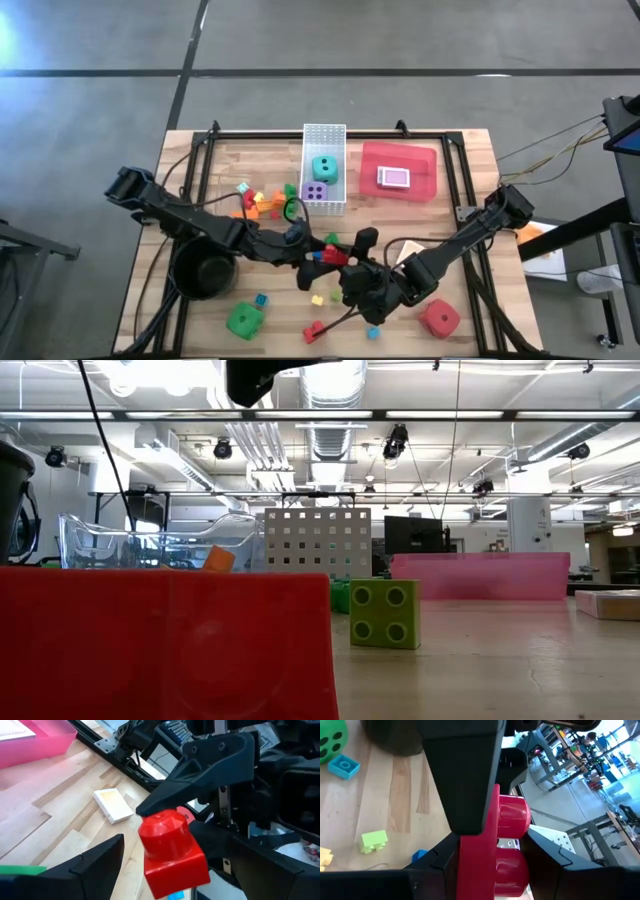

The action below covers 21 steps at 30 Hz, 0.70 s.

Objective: Pick & Place Toys
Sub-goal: Put the red game piece into the transparent bin

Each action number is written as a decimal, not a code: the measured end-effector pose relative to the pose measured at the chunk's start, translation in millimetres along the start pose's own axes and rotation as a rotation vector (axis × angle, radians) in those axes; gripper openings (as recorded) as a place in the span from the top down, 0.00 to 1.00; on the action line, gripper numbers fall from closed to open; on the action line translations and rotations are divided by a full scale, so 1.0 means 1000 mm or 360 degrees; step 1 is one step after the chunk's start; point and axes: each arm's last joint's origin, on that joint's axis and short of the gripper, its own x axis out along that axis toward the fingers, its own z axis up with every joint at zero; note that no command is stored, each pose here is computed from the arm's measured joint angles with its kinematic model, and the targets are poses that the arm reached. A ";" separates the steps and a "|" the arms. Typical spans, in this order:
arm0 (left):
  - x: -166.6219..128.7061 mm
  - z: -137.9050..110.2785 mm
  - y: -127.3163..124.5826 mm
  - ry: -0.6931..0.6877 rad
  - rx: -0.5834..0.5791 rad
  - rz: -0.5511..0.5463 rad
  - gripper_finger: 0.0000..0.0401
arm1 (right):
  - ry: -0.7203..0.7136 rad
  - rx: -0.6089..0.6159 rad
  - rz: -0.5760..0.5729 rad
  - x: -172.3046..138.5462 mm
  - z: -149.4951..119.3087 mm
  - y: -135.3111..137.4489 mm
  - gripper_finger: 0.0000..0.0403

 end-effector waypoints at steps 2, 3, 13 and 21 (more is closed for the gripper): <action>0.001 0.000 0.001 -0.0007 -0.0013 0.0004 0.13 | -0.0001 0.0001 -0.0001 0.000 0.000 0.000 0.61; 0.001 0.000 0.001 -0.0008 -0.0014 0.0008 0.13 | -0.0004 0.0004 -0.0001 0.001 0.001 0.000 0.61; 0.003 0.003 0.005 -0.0018 -0.0094 0.0033 0.27 | -0.0028 0.0023 -0.0003 0.002 0.003 -0.001 0.61; 0.003 0.004 0.005 -0.0024 -0.0098 0.0035 0.61 | -0.0044 0.0006 -0.0002 0.003 0.004 0.000 0.61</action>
